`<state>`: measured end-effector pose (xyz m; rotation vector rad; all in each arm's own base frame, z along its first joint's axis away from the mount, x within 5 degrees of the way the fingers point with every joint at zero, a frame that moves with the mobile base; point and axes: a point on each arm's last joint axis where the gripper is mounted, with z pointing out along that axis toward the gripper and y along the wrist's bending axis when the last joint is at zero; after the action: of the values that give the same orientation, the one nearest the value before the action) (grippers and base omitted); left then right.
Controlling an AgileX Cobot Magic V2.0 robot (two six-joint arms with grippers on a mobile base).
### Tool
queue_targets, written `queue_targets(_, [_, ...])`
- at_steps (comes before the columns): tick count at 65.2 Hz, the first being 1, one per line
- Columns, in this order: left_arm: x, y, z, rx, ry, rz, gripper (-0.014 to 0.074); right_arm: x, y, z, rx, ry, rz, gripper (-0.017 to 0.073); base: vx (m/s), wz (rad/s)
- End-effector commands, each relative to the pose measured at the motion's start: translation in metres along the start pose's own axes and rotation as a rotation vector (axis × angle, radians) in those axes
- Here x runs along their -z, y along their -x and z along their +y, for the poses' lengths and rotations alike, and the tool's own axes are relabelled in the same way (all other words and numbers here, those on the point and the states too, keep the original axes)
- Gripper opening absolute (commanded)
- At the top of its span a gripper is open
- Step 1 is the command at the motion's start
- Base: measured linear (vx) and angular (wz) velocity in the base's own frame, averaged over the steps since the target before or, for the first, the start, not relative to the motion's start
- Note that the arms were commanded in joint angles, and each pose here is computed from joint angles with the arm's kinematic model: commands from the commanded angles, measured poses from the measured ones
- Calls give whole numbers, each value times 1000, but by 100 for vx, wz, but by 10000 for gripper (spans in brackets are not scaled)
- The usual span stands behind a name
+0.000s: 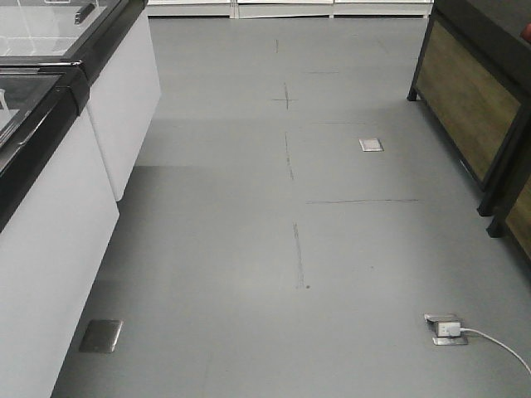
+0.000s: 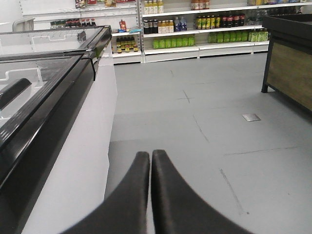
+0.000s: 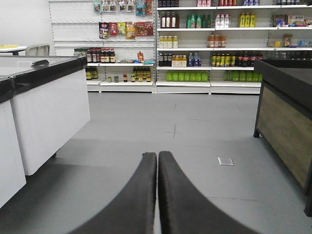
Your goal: Left arm holds basket, right arm returns cookies
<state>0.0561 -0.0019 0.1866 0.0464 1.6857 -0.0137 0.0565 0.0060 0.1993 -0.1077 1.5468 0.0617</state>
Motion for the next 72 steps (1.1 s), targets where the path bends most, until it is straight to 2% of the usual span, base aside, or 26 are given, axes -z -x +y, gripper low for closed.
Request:
queue_targets(1, [1, 5, 0, 14, -3, -82, -6, 1, 8, 0, 7, 4, -84, -8, 0, 0])
queue_targets(72, [1, 5, 0, 14, -3, -86, -6, 1, 8, 0, 7, 4, -84, -8, 0, 0])
